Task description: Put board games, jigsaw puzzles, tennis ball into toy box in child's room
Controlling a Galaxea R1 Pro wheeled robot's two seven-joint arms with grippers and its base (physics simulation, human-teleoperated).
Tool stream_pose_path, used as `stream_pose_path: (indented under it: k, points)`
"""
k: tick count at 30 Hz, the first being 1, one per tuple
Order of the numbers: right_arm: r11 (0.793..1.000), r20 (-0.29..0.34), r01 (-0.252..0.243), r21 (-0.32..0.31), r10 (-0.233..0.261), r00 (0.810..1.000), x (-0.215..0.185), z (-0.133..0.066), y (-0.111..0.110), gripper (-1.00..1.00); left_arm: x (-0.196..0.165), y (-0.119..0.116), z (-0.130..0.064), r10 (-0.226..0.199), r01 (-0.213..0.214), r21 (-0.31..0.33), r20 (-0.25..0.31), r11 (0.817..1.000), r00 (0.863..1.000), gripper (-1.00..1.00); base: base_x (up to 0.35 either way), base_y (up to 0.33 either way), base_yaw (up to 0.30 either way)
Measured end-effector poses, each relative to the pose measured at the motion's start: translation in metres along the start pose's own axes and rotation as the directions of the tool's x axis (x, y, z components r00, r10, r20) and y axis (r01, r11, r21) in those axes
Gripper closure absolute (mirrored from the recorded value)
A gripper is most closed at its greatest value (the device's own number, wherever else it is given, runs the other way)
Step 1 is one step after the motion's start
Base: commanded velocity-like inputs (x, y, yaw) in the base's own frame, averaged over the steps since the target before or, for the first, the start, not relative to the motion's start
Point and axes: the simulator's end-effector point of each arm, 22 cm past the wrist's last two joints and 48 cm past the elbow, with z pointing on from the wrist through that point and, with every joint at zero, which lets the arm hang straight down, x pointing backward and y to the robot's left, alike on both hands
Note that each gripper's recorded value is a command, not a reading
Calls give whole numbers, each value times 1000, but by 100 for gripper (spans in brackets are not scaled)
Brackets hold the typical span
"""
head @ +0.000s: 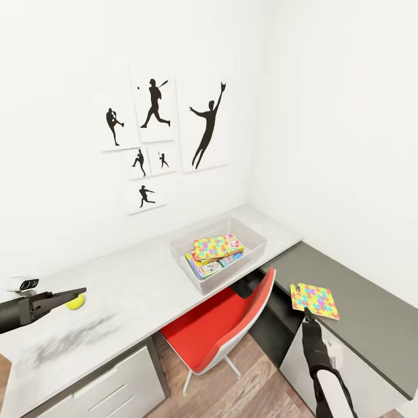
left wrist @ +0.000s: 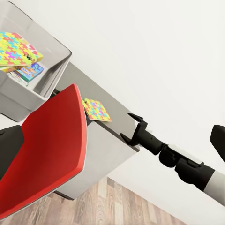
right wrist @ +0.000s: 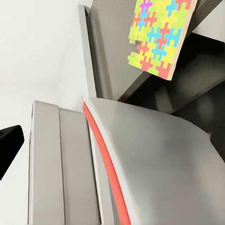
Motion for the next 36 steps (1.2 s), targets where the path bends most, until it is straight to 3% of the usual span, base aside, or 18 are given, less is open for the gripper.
stream_pose_path:
  k: [13,19,36]
  points:
    - [1000,19,-10,1,10,1000,-7,-1,-2,-100,0,0,0,0,0,0,0,1000,1000,-100,0,0,0]
    - [1000,102,3,-10,-2,995,-24,-2,1,-100,0,0,0,0,0,0,0,1000,1000,-100,0,0,0]
    - [999,185,-8,31,3,983,-36,-1,-11,-100,1,-1,2,-4,4,6,4,1000,1000,-100,67,0,0]
